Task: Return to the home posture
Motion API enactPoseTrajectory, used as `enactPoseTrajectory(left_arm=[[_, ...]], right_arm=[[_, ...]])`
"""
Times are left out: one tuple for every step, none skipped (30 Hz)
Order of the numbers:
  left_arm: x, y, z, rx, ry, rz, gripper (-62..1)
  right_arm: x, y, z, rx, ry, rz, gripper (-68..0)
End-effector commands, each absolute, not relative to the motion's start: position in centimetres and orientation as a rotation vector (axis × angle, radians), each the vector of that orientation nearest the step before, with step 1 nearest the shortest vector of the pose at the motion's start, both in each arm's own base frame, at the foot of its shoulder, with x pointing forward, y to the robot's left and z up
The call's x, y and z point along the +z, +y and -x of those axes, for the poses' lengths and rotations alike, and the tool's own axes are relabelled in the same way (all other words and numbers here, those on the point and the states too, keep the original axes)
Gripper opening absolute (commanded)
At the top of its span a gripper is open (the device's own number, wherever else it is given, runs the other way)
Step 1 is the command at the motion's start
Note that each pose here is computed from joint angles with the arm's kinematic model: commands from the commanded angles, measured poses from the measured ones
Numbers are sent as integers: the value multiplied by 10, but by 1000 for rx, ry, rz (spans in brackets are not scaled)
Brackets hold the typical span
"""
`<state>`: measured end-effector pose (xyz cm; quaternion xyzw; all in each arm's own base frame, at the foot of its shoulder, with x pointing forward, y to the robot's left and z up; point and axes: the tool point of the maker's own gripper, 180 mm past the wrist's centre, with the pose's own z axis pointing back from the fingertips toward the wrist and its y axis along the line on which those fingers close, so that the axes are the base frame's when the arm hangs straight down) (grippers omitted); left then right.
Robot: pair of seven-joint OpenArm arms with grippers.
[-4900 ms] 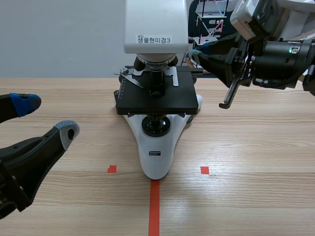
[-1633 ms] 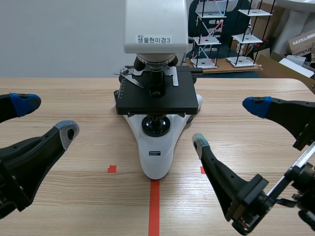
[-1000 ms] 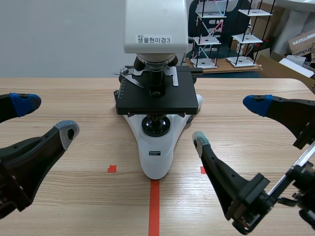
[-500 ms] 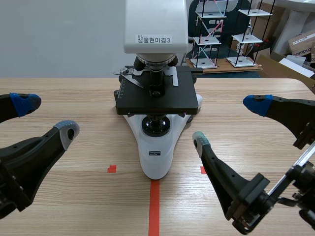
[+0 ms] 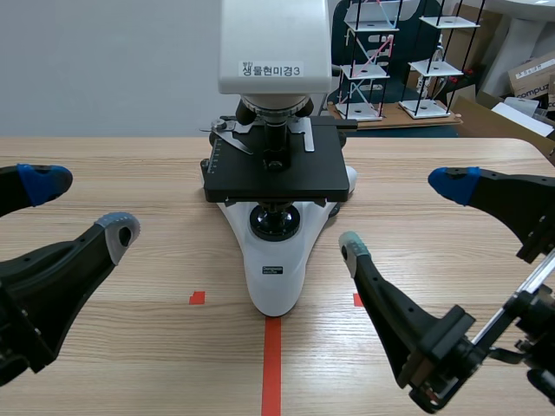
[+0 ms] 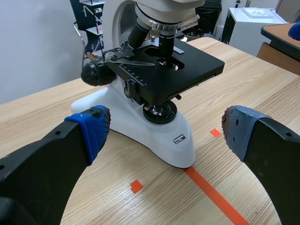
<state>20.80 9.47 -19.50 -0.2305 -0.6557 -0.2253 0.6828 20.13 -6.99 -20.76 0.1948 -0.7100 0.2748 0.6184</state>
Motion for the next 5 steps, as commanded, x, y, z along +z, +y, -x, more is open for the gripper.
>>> enactPoseTrajectory(left_arm=[[-189, 94, -208, -498, -1492, 526, -103], [-189, 94, -208, -498, -1492, 526, -103], [-189, 94, -208, -498, -1492, 526, -103], [-189, 94, -208, -498, -1492, 526, -103], [-189, 94, -208, -498, -1492, 526, -103]], right_arm=[[-199, -69, -201, 633, -1663, -462, -98], [-199, -69, -201, 633, -1663, -462, -98], [-199, -69, -201, 633, -1663, -462, -98], [-199, -69, -201, 633, -1663, -462, -98], [-199, -69, -201, 633, -1663, -462, -98]])
